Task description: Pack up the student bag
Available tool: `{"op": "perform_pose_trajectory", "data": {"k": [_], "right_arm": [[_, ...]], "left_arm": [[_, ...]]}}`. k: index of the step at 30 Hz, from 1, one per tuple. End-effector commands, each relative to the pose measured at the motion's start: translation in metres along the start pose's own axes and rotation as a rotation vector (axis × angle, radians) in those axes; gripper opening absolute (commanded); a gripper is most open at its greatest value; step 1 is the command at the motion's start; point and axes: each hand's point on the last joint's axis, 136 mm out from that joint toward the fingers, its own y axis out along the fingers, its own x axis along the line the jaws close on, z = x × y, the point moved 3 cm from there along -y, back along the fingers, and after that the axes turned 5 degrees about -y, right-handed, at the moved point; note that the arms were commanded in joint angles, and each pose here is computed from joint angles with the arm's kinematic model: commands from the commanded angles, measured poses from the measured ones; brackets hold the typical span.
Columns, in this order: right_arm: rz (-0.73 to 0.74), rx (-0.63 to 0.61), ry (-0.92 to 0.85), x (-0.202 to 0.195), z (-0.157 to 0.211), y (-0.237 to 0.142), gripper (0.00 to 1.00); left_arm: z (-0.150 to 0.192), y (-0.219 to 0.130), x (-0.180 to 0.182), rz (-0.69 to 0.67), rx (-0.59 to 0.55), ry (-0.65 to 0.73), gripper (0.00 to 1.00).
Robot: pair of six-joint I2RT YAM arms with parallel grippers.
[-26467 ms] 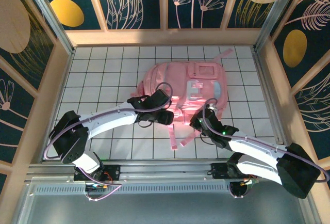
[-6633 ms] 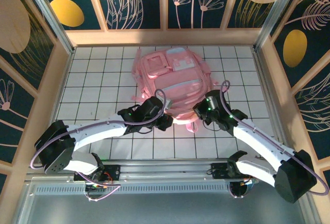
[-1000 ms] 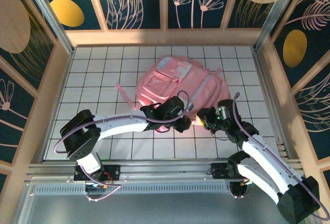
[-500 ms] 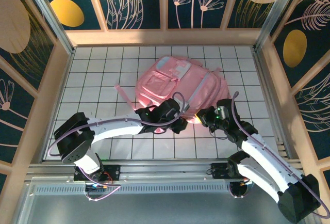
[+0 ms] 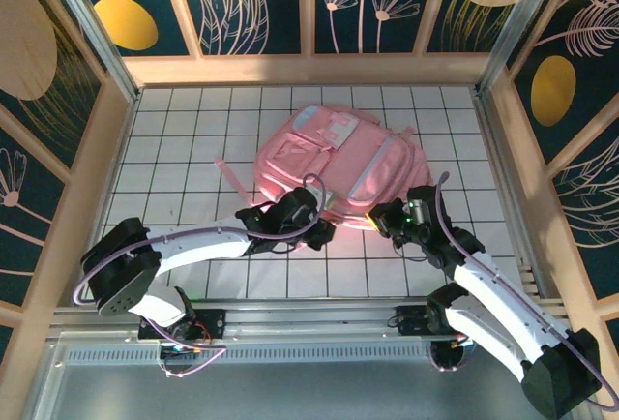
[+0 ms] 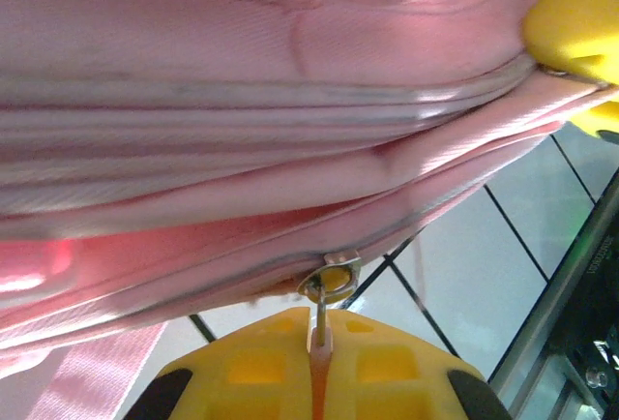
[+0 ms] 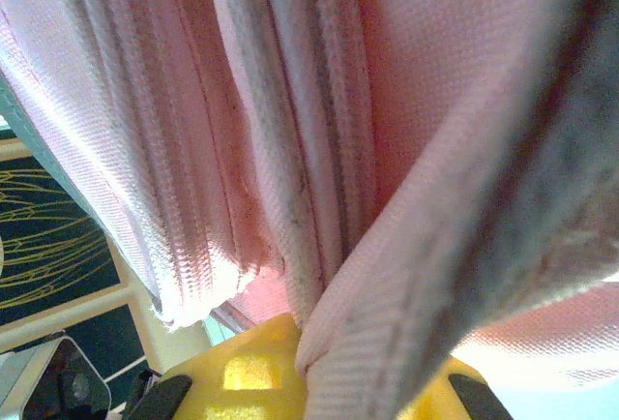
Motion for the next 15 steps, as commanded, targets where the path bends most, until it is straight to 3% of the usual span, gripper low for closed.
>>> {"op": "perform_pose_trajectory", "data": {"k": [1, 15], "right_arm": [[0.021, -0.15, -0.011, 0.0, -0.024, -0.009, 0.0], [0.048, -0.161, -0.026, -0.006, -0.026, -0.008, 0.0]], "left_arm": [[0.002, -0.012, 0.021, -0.053, -0.011, -0.054, 0.0], [0.01, -0.018, 0.052, -0.13, -0.019, -0.116, 0.0]]}}
